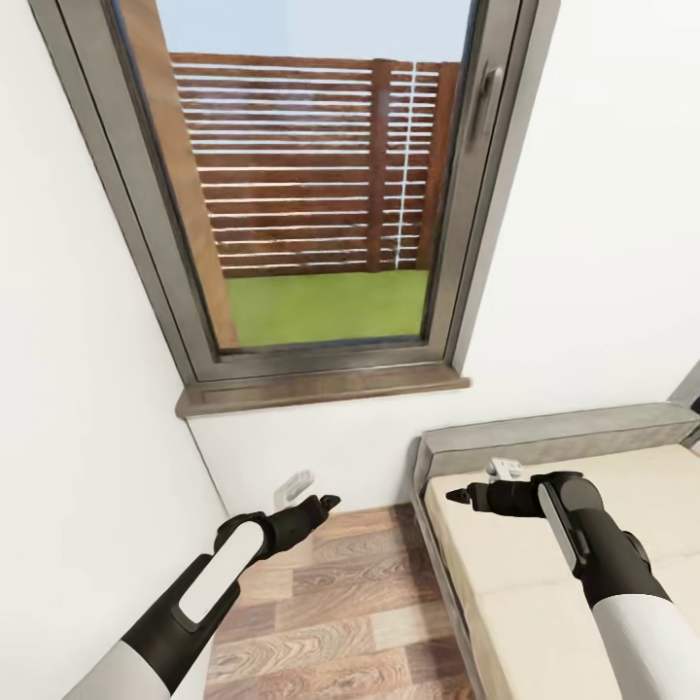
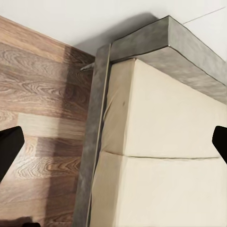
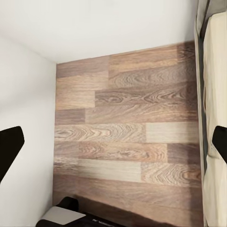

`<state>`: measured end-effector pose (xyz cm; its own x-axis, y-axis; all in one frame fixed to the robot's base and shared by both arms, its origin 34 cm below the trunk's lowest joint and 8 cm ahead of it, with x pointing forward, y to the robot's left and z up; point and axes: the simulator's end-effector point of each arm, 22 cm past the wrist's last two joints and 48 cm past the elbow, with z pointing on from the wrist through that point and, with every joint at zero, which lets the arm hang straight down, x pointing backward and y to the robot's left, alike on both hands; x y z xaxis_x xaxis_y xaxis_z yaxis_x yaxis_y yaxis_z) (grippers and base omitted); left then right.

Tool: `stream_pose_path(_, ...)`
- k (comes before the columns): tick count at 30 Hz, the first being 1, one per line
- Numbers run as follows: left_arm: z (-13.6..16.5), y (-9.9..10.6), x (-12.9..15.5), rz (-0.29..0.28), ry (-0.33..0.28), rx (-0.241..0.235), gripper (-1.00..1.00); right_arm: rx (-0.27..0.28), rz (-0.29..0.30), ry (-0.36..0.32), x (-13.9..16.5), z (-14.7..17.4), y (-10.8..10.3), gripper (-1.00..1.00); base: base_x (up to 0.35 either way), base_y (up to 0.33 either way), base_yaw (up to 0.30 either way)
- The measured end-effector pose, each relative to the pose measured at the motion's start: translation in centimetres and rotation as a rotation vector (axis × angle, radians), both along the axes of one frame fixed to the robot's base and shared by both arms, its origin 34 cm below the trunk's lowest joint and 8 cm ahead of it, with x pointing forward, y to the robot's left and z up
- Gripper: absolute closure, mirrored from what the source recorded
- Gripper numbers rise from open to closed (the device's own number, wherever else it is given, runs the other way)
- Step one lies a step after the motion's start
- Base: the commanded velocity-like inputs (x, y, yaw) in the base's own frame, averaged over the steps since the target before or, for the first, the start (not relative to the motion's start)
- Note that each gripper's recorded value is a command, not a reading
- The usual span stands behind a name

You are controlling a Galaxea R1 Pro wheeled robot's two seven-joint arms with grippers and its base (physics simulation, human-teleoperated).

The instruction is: Put all the toys in the child's room - the three board games (two on the bed and one on the table), the two jigsaw puzzles on the table, and the tennis ball on the table - inside the toy box on the table in the child's room.

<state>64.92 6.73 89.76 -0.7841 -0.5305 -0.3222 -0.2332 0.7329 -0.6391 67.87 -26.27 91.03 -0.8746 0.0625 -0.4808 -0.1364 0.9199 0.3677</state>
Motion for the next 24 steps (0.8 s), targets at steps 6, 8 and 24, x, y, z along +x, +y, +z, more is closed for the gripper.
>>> stream_pose_path(6, -0.01, 0.04, 0.02, 0.001, 0.0, -0.001, -1.0, 0.001, 0.0, -0.001, 0.03, 0.02, -0.01, -1.0, 0.089, 0.001, 0.0)
stream_pose_path(8, -0.01, 0.04, 0.03, 0.001, 0.0, -0.001, -1.0, 0.002, 0.0, -0.001, 0.03, 0.03, 0.01, -1.0, 0.046, 0.0, 0.0)
stream_pose_path(24, -0.04, 0.05, 0.02, 0.002, 0.001, -0.001, -1.0, 0.008, -0.001, 0.007, -0.1, 0.0, 0.23, -1.0, 0.017, 0.0, -0.102)
